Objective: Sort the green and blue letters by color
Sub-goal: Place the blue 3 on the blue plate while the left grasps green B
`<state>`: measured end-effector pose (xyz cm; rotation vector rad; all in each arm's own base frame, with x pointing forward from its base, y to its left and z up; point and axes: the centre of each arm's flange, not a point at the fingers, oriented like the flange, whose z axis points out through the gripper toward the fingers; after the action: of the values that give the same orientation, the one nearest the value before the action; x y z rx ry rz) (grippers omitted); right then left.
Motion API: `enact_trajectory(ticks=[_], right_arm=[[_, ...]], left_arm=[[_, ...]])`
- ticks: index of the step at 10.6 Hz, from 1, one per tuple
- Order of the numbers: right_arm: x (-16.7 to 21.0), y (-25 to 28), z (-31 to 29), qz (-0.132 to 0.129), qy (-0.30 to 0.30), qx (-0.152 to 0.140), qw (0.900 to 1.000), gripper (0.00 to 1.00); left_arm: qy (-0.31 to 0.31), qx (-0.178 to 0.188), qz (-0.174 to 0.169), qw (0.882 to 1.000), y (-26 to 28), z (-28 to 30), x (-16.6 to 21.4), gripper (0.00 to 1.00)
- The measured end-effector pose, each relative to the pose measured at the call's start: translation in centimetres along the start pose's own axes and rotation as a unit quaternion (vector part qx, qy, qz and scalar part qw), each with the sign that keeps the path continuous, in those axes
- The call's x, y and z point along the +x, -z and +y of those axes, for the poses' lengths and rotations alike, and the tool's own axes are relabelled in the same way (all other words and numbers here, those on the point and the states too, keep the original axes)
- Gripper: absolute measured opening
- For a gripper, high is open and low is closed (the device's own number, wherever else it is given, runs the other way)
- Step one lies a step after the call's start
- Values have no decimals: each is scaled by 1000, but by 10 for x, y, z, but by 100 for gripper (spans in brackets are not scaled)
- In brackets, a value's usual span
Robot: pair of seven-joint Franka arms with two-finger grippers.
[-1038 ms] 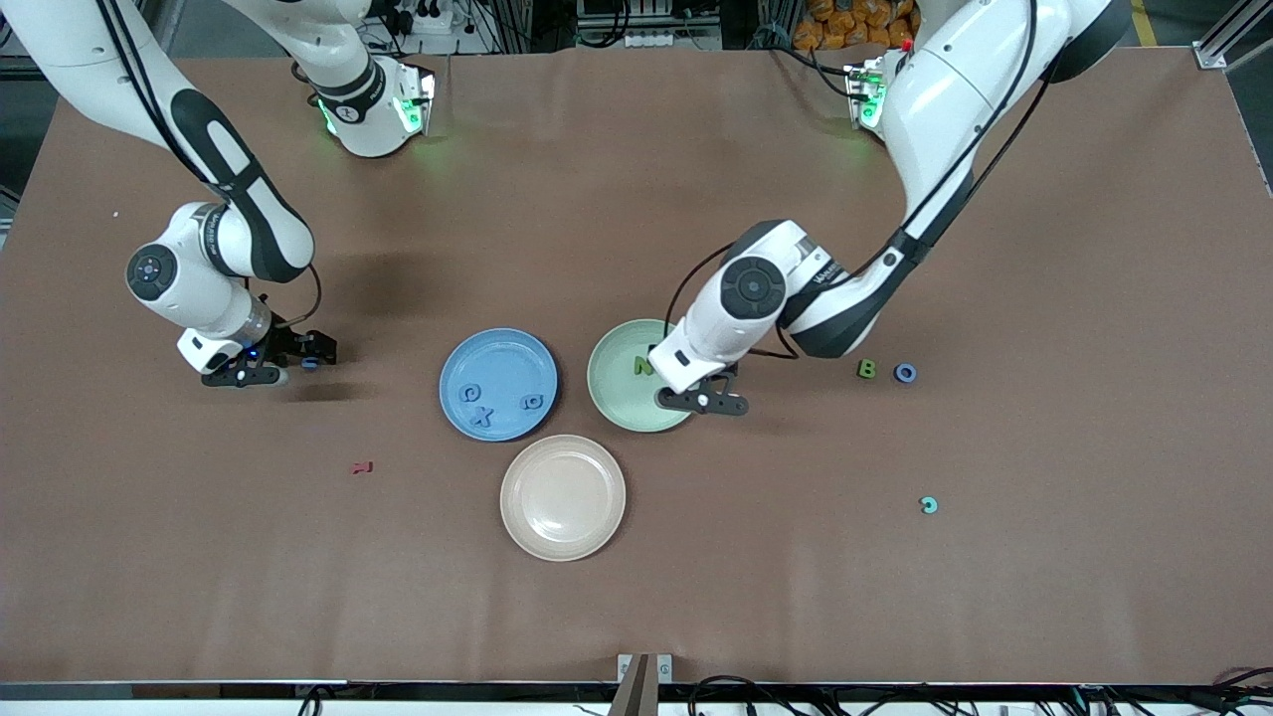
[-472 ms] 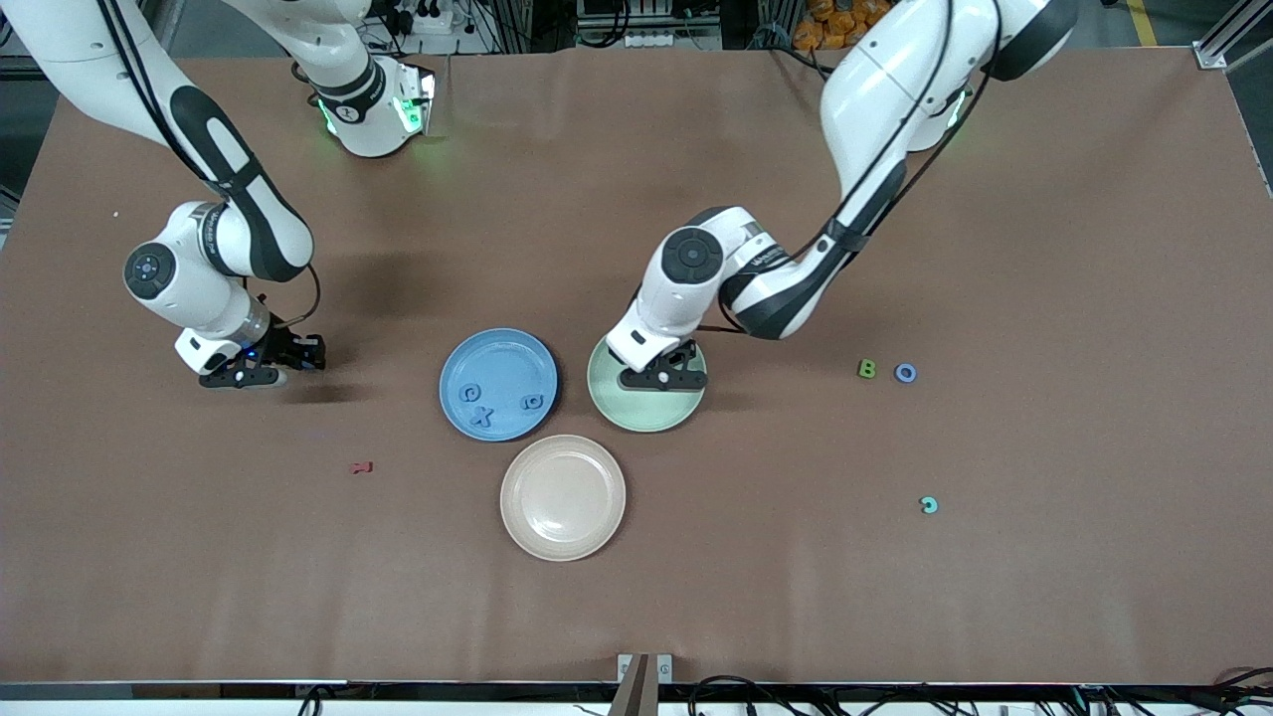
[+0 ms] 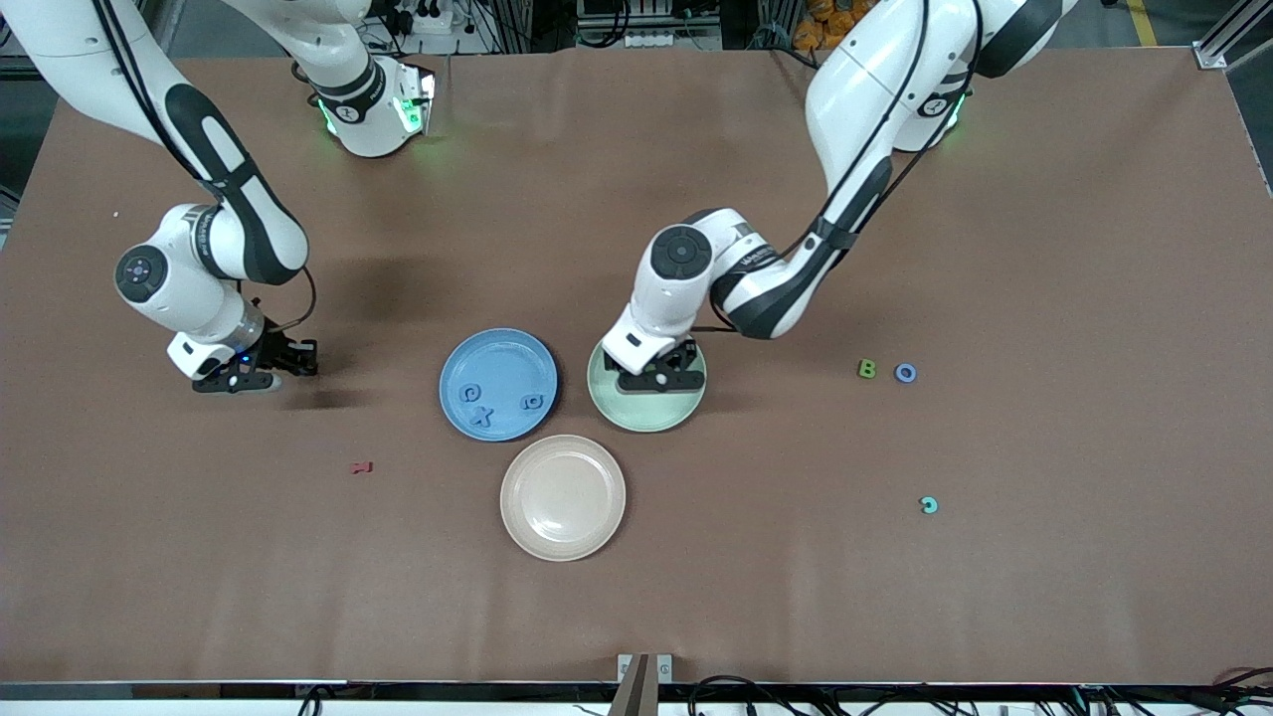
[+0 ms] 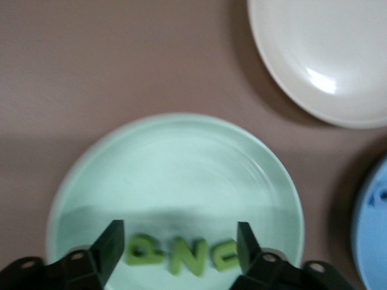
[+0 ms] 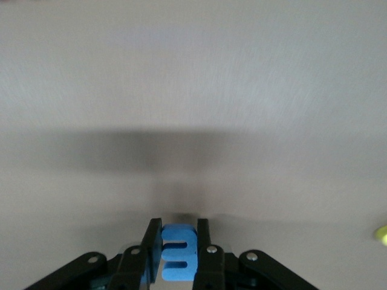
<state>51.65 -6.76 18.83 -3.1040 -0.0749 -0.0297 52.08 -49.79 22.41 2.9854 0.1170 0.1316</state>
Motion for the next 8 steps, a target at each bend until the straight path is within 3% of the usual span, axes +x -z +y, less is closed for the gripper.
enact_trajectory(ticks=[1,2,4,5,8], right_arm=[[16,14,1,-6,5,1,1000,27],[34,31,0,-33,9,6,999,27],[72,87,-11,-92,24,17,995,27],[89,119,-18,-106,30,19,994,27],[113,167,-61,-113,31,13,993,27]], left_arm=[[12,17,-1,1000,15,-18,20,94],[12,44,-9,999,35,-38,36,100],[-20,89,-26,996,76,-83,57,100],[-33,102,-31,994,88,-112,61,100],[-60,126,-47,989,94,-188,42,100]])
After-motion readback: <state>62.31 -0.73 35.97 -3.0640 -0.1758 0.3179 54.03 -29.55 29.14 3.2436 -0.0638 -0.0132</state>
